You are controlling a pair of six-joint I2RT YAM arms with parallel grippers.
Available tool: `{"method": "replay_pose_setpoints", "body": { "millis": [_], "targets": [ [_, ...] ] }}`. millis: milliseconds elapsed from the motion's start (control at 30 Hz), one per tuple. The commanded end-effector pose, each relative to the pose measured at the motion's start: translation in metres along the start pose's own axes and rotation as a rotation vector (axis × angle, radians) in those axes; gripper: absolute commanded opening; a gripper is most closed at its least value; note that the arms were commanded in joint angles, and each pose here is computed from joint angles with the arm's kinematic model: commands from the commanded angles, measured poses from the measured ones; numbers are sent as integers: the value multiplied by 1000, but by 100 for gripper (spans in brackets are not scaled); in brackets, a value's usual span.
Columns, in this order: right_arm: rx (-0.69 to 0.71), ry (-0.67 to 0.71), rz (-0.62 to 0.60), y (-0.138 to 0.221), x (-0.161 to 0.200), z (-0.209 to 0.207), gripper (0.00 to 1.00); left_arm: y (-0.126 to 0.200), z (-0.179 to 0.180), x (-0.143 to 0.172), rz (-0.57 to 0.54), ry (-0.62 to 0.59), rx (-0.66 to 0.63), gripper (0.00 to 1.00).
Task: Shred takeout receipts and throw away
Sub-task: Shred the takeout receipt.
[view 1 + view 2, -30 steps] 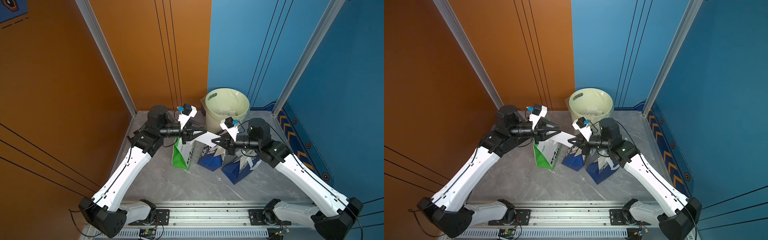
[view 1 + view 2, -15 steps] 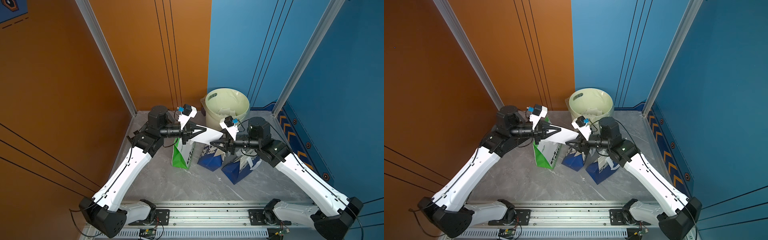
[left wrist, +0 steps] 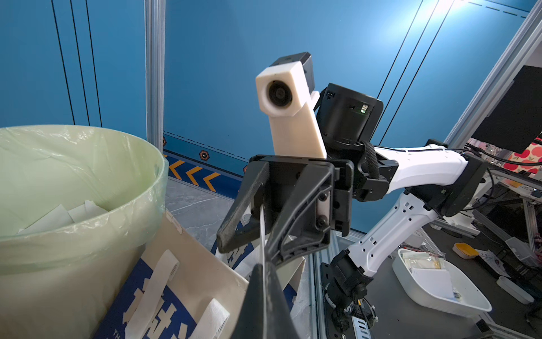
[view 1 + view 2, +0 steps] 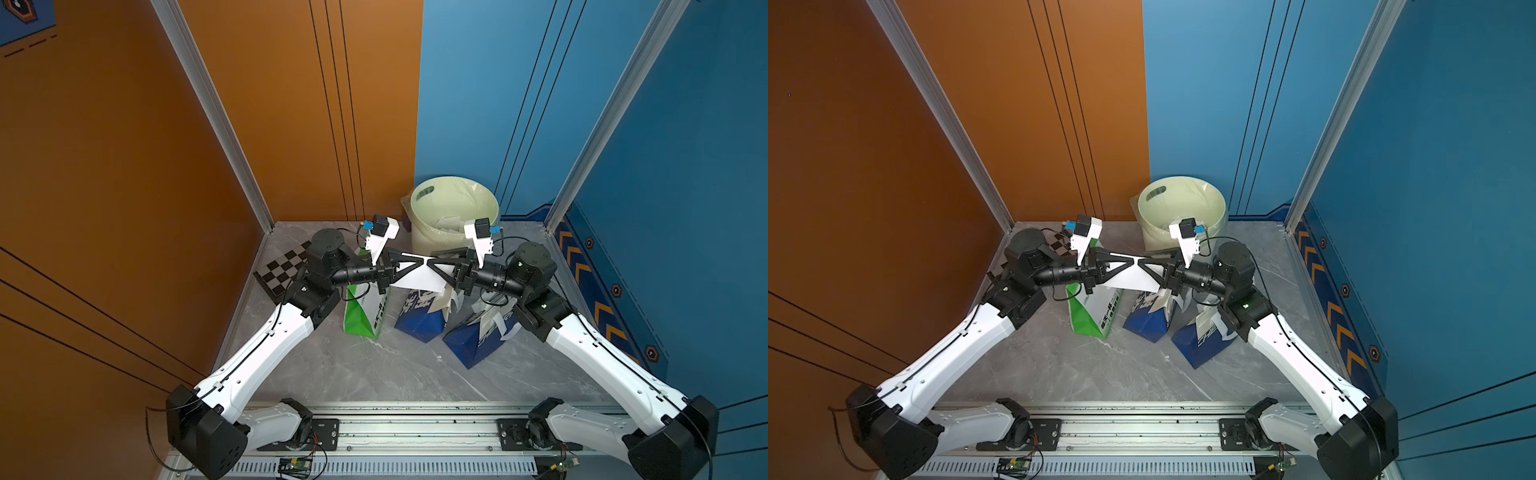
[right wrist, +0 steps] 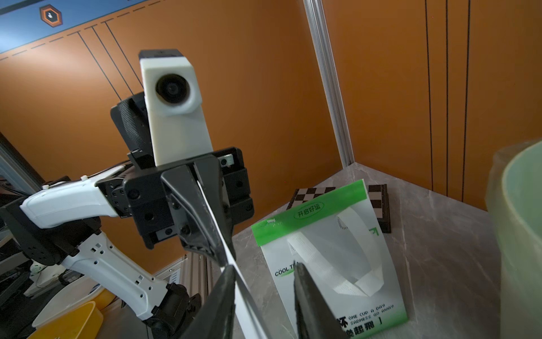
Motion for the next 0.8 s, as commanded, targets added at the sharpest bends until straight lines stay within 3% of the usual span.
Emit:
{"method": "replay_pose_setpoints", "body": {
  "millis": [0, 167, 333, 433, 767],
  "targets": [
    [-57, 2, -79, 1, -19, 9, 28, 2, -3, -5, -42, -8, -10, 0],
    [-68, -1, -67, 2, -16, 12, 24, 2, 0, -5, -47, -1, -22, 0],
    [-7, 23, -6, 5, -3, 3, 40, 4, -2, -10, -58, -5, -23, 0],
    [60, 47, 37, 11, 4, -6, 43, 6, -6, -13, -65, -13, -19, 0],
    [45, 49, 10, 16, -3, -1, 16, 8, -1, -13, -73, 10, -38, 0]
  ]
}}
Point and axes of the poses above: each gripper's point midway between its finger pads, its own y axis back along the fingers, its own z axis along the line the jaws close on, x = y × z, the point moved 1 cm from there along y, back along the fingers, and after that the axes turned 13 degrees about y, right-handed, at the moved point
